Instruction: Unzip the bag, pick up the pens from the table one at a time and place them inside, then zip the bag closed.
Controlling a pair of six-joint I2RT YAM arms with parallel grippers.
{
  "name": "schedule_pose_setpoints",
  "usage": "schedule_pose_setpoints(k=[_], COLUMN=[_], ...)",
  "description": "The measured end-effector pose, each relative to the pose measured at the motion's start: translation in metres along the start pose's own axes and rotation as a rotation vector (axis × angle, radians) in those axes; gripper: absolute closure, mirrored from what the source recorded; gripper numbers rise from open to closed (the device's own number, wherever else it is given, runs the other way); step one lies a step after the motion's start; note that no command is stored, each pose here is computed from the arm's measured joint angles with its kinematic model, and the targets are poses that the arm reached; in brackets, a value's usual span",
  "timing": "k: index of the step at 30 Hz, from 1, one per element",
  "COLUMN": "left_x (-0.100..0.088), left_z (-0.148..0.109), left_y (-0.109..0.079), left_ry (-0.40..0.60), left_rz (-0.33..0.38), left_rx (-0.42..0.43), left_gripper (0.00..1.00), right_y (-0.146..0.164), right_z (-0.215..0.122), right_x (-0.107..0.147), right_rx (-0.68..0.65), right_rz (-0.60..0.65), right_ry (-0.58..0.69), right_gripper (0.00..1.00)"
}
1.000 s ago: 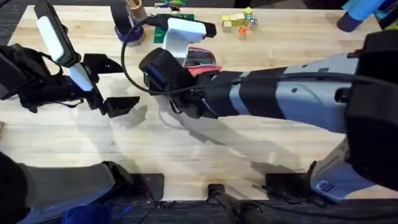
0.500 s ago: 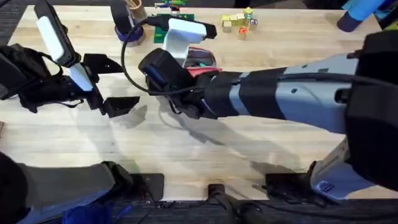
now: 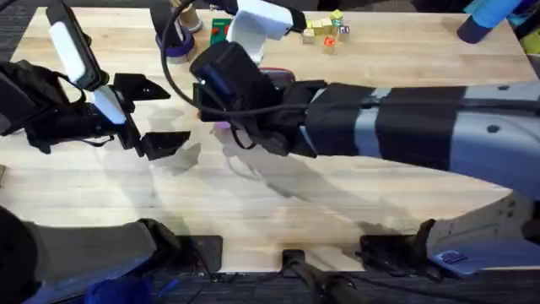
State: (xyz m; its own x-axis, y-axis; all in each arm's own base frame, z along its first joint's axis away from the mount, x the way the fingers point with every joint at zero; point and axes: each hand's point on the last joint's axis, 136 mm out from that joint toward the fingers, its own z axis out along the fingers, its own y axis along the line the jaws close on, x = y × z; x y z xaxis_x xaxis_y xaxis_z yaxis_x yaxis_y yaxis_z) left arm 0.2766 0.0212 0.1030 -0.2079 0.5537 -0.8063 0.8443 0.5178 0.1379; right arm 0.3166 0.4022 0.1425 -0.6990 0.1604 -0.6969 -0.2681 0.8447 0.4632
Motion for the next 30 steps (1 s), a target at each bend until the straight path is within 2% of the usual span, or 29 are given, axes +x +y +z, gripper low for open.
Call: schedule_pose_setpoints(k=[11,19,25,30], left_x=[-0.015,-0.007,-0.022,-0.036], left_z=[0.001,0.04,0.057,0.064], left_y=[0.0,-0.009,-0.005,-0.004], left_ry=[-0.089,-0.171,-0.316,-0.375], left_rz=[-0.008,-0.057,-0.022,0.045], left_rx=[0.003,0.127,0.145,0.151], left_gripper=[0.007,0.008,0.008,0.09], right_y=[-0.001,-0.003,-0.004,-0.005], right_z=[0.003,0.004,0.004,0.005], right_x=[0.002,0.001,0.0,-0.002], right_rx=[-0.054,-0.057,-0.057,-0.057], right_rz=[0.024,0.027,0.031,0.034], right_ry=[0.071,0.075,0.075,0.074], right_gripper=[0.97,0.97,0.97,0.97])
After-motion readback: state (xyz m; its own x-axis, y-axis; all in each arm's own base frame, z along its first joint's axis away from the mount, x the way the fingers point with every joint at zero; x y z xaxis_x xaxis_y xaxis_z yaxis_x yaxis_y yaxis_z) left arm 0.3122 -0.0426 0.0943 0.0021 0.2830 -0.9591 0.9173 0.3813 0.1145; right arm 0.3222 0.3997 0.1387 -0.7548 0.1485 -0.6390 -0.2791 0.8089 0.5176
